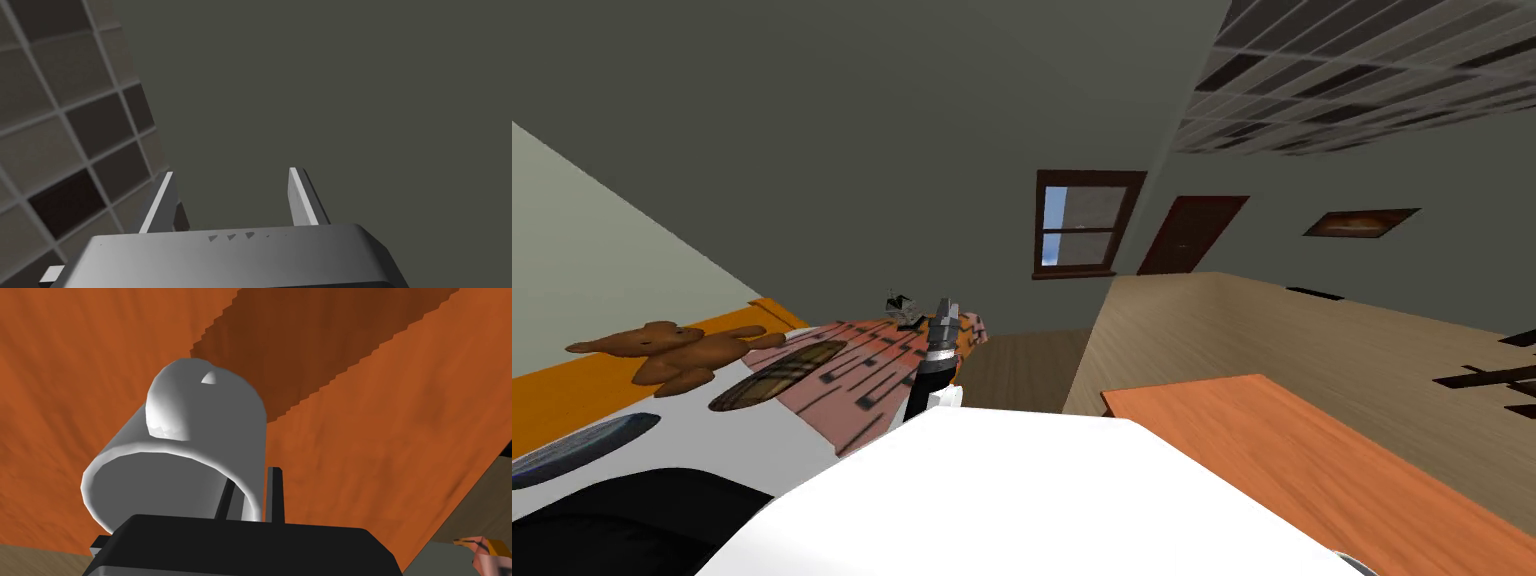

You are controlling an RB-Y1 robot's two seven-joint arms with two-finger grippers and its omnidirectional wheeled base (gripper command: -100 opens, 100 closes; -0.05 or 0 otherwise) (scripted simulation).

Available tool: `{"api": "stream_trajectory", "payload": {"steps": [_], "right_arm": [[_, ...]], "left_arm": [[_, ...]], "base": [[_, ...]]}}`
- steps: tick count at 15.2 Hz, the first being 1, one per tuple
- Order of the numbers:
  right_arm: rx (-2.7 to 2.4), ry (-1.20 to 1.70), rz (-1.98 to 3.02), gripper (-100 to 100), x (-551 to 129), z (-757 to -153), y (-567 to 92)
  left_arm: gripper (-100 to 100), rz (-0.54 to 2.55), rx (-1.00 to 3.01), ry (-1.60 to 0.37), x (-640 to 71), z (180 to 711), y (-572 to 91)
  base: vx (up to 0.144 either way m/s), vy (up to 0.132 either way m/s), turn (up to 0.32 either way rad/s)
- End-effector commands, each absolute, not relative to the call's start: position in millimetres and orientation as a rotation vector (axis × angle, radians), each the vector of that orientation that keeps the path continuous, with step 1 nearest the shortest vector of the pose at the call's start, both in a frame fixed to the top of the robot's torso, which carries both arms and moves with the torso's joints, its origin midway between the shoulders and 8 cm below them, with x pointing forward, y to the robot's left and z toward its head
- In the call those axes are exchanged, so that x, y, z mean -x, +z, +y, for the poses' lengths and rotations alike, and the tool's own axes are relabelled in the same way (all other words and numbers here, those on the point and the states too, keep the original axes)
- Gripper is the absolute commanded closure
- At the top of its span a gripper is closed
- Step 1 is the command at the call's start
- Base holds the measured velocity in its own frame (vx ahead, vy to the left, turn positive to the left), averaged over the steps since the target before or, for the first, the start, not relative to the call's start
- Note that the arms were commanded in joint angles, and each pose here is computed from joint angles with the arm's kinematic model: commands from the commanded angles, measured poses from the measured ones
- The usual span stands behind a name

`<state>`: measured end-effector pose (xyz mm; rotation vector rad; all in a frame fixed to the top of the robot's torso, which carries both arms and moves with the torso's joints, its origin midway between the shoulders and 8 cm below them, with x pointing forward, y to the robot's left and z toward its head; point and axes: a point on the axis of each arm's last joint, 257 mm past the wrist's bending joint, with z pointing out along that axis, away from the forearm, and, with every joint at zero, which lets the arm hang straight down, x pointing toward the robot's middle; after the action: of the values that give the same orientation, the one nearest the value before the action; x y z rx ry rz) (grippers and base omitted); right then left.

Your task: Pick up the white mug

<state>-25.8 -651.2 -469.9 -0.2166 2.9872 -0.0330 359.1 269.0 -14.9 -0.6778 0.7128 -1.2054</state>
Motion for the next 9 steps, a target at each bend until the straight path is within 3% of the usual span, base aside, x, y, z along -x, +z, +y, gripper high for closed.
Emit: {"api": "stream_trajectory", "payload": {"steps": [1,5,9], "right_arm": [[0.316,-0.027,2.983,100,21,-651,-467],[0.524,-0.019,2.957,100,8,-653,-461],[0.584,-0.021,2.944,100,3,-656,-458]], "left_arm": [[0,0.713,0.678,-1.205,-359,269,-15],[0,0.713,0.678,-1.205,-359,269,-15],[0,0.713,0.678,-1.205,-359,269,-15]], "base": [[0.266,0.014,-0.445],[0.288,0.014,-0.518],[0.171,0.064,-0.376]]}}
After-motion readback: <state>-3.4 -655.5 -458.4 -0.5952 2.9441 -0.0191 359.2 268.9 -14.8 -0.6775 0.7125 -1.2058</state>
